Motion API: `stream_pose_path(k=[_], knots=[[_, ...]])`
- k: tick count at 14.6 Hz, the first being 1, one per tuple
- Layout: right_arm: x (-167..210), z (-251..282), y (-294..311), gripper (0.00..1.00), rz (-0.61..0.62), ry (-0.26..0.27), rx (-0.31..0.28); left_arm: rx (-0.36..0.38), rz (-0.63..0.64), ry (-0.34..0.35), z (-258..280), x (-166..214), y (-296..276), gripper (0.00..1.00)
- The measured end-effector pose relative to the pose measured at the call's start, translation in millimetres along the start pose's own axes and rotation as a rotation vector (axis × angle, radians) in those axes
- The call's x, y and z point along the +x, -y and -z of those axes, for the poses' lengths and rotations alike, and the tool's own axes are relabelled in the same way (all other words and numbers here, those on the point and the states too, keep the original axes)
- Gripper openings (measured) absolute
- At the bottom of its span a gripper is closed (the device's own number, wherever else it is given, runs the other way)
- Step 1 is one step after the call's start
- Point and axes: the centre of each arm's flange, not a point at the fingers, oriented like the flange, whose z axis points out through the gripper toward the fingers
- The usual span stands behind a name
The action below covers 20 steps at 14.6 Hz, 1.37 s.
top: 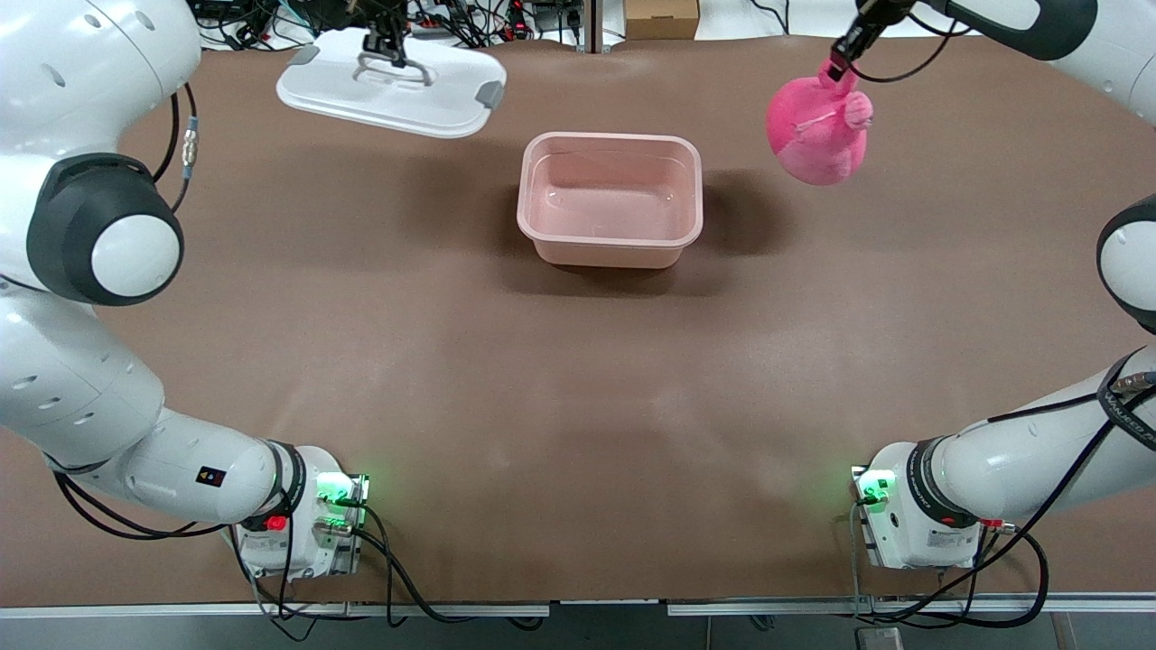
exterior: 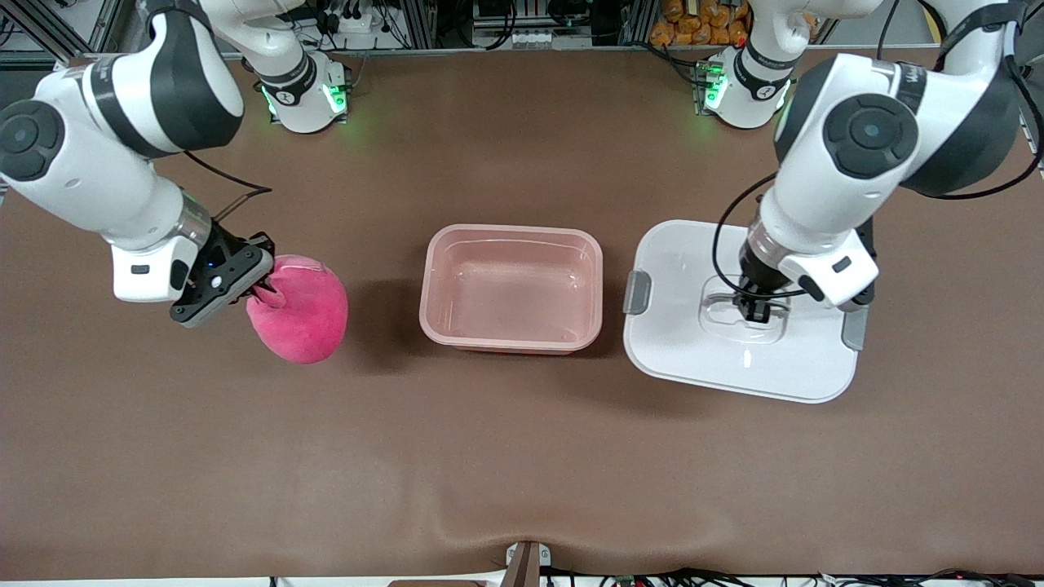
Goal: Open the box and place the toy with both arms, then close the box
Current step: 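Lift the lid with the left gripper while the right gripper lifts the toy, then lower the pink toy into the open box with the right gripper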
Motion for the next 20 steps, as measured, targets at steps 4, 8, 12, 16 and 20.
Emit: stream_pose_path(k=[4,8,12,16,20], knots=[[26,18,47,0.11,-0.14,-0.025,-0.002,0.042,-0.069,-0.003,-19,41,1,0.07],[48,30,103,0.11,-0.247,-0.002,0.003,0.068,-0.154,0.081,-35,97,4,0.07],[68,21,134,0.11,-0.316,0.039,-0.01,0.067,-0.192,0.153,-44,138,8,0.07],[93,5,165,0.11,-0.398,0.067,-0.031,0.087,-0.216,0.161,-56,146,11,0.07],[110,-3,191,0.11,-0.44,0.071,-0.038,0.106,-0.2,0.168,-70,162,13,0.07]])
